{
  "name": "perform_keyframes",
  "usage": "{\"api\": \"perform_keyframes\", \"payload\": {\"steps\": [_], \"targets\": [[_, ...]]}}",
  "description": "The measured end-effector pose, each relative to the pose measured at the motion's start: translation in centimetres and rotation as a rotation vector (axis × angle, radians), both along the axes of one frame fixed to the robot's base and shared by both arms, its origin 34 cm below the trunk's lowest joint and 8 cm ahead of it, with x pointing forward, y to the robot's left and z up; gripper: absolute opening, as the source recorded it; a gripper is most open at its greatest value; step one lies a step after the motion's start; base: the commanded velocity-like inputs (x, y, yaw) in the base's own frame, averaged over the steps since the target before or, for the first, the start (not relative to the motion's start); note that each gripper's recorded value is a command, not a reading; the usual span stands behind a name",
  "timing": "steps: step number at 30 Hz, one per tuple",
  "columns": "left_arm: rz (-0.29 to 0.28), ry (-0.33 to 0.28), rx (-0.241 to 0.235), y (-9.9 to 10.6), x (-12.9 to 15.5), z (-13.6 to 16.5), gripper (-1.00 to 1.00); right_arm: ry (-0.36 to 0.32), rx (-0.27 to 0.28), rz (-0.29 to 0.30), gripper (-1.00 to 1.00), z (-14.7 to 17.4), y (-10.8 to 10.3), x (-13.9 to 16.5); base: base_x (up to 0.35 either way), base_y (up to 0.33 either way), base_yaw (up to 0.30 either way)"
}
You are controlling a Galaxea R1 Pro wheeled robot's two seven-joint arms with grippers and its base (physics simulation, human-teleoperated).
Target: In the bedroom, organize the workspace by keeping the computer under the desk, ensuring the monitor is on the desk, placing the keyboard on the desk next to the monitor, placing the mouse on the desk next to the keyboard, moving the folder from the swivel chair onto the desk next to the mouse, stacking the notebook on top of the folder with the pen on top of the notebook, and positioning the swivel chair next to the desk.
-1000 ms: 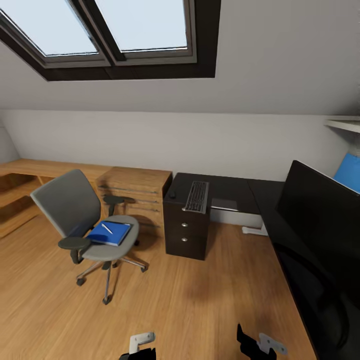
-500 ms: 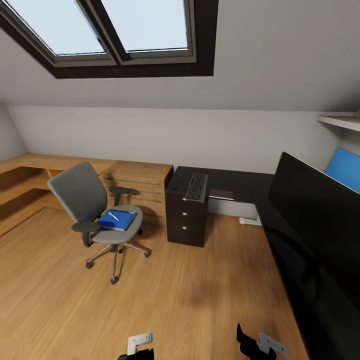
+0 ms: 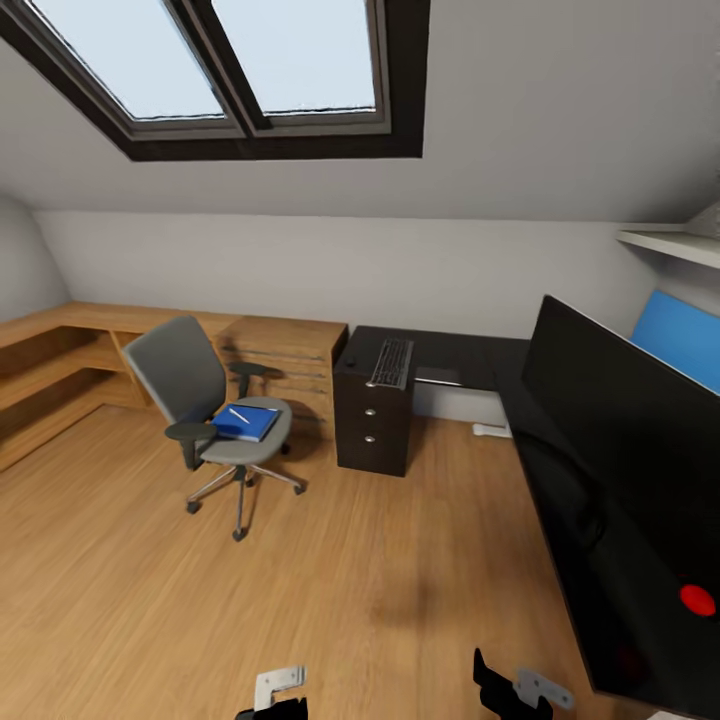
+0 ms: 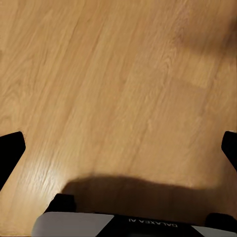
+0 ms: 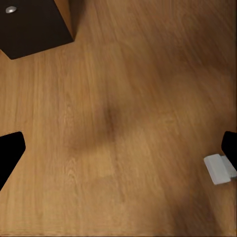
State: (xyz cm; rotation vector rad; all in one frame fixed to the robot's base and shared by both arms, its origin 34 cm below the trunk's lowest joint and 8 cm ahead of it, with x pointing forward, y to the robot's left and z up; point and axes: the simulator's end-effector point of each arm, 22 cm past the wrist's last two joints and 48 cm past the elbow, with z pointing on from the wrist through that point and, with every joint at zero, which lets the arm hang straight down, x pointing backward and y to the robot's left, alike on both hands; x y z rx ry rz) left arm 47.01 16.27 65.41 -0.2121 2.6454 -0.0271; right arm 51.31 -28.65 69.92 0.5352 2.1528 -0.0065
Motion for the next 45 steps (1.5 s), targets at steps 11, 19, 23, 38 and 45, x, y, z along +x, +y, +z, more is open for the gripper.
{"api": "perform_keyframes", "payload": {"steps": [11,19,23,38,45], "targets": [[0.001,0.001,0.0,0.0,-0.4,0.9,1.0,0.001,0.001,0.0,1.0,0.9,0.0,-0.4,-0.339,0.0,0.0],[-0.002,0.003,0.002,0.0,-0.8,1.4,1.0,0.002,0.001,0.002,1.0,1.4,0.0,-0.8,-0.34,0.0,-0.168],[-0.001,0.004,0.004,0.1,-1.0,1.6,1.0,0.002,0.001,0.002,1.0,1.7,0.0,-1.0,-0.34,0.0,-0.251],[-0.003,-0.001,0.004,0.0,-1.2,2.0,1.0,0.003,-0.005,-0.002,1.0,2.0,-0.5,-1.3,-0.198,-0.025,-0.159],[-0.003,-0.006,0.004,0.0,-1.1,2.1,1.0,0.002,-0.009,-0.004,1.0,2.0,-0.7,-1.3,-0.005,-0.001,-0.005]]}}
